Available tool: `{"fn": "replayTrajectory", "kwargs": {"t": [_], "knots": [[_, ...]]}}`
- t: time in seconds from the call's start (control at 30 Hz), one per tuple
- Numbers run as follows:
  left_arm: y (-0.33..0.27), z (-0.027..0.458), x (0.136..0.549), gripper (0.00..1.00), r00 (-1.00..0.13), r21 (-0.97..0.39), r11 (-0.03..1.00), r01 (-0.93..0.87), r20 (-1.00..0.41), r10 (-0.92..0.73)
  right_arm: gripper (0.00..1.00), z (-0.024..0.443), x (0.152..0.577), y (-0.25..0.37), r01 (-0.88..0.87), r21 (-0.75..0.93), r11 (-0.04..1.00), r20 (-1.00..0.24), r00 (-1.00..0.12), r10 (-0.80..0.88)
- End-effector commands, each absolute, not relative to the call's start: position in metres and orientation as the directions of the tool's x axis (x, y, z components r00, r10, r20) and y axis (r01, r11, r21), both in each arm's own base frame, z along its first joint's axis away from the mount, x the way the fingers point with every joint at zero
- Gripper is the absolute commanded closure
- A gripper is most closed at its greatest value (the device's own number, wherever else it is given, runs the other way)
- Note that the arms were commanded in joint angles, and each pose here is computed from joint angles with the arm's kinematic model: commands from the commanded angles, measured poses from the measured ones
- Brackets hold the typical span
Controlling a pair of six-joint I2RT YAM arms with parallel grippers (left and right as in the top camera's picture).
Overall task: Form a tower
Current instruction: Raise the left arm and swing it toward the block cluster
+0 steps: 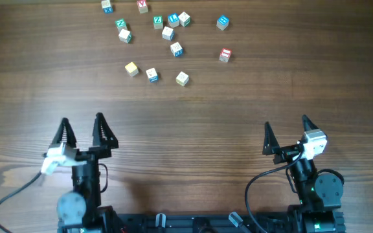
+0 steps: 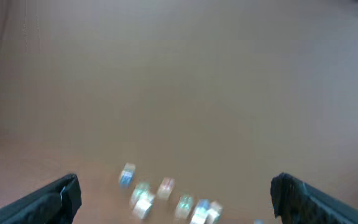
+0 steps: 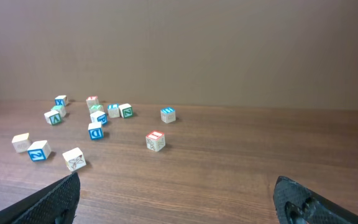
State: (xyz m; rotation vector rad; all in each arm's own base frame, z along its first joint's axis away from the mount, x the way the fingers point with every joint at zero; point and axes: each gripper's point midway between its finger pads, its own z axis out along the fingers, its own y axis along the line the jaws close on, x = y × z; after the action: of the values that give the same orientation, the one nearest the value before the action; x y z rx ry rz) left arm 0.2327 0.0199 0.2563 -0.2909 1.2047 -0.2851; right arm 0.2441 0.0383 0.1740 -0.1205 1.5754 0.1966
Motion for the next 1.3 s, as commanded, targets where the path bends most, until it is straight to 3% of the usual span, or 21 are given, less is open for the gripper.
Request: {"fn": "replayTrajectory", "kwargs": {"t": [0.0, 0.1, 0.37, 0.7, 0.77, 0.97, 1.13, 1.27], "knots": [[-0.003, 0.305, 0.209, 0.00, 0.479, -0.271, 0.935, 0.230, -0.804, -0.351, 0.01, 0.176, 0.244, 0.036, -0.188, 0.054, 0.981, -0.999, -0.005, 0.054], [-0.010, 0.337, 0.187, 0.00, 0.577, -0.218, 0.930, 0.296, -0.735, -0.356, 0.00, 0.176, 0.244, 0.036, -0.189, 0.054, 0.981, -0.999, -0.005, 0.054], [-0.017, 0.410, 0.143, 0.00, 0.667, -0.170, 0.917, 0.361, -0.640, -0.381, 0.00, 0.176, 0.244, 0.036, -0.189, 0.054, 0.981, -0.999, -0.005, 0.054], [-0.015, 0.442, 0.174, 0.00, 0.430, -0.303, 0.908, 0.288, -0.806, -0.406, 0.00, 0.176, 0.244, 0.036, -0.188, 0.054, 0.981, -0.999, -0.005, 0.054], [-0.018, 0.446, 0.187, 0.00, 0.360, -0.318, 0.903, 0.289, -0.838, -0.410, 0.00, 0.176, 0.244, 0.036, -0.188, 0.054, 0.981, -0.999, -0.005, 0.054], [-0.042, 0.448, 0.257, 0.00, -0.049, -0.420, 0.852, 0.314, -0.903, -0.427, 0.00, 0.176, 0.244, 0.036, -0.189, 0.054, 0.981, -0.999, -0.005, 0.054], [-0.055, 0.455, 0.321, 0.00, -0.339, -0.523, 0.800, 0.294, -0.840, -0.424, 0.01, 0.176, 0.244, 0.036, -0.188, 0.054, 0.981, -0.999, -0.005, 0.054], [-0.050, 0.420, 0.370, 0.00, -0.576, -0.560, 0.813, 0.160, -0.721, -0.384, 0.00, 0.176, 0.244, 0.036, -0.188, 0.054, 0.981, -0.999, -0.005, 0.054]]}}
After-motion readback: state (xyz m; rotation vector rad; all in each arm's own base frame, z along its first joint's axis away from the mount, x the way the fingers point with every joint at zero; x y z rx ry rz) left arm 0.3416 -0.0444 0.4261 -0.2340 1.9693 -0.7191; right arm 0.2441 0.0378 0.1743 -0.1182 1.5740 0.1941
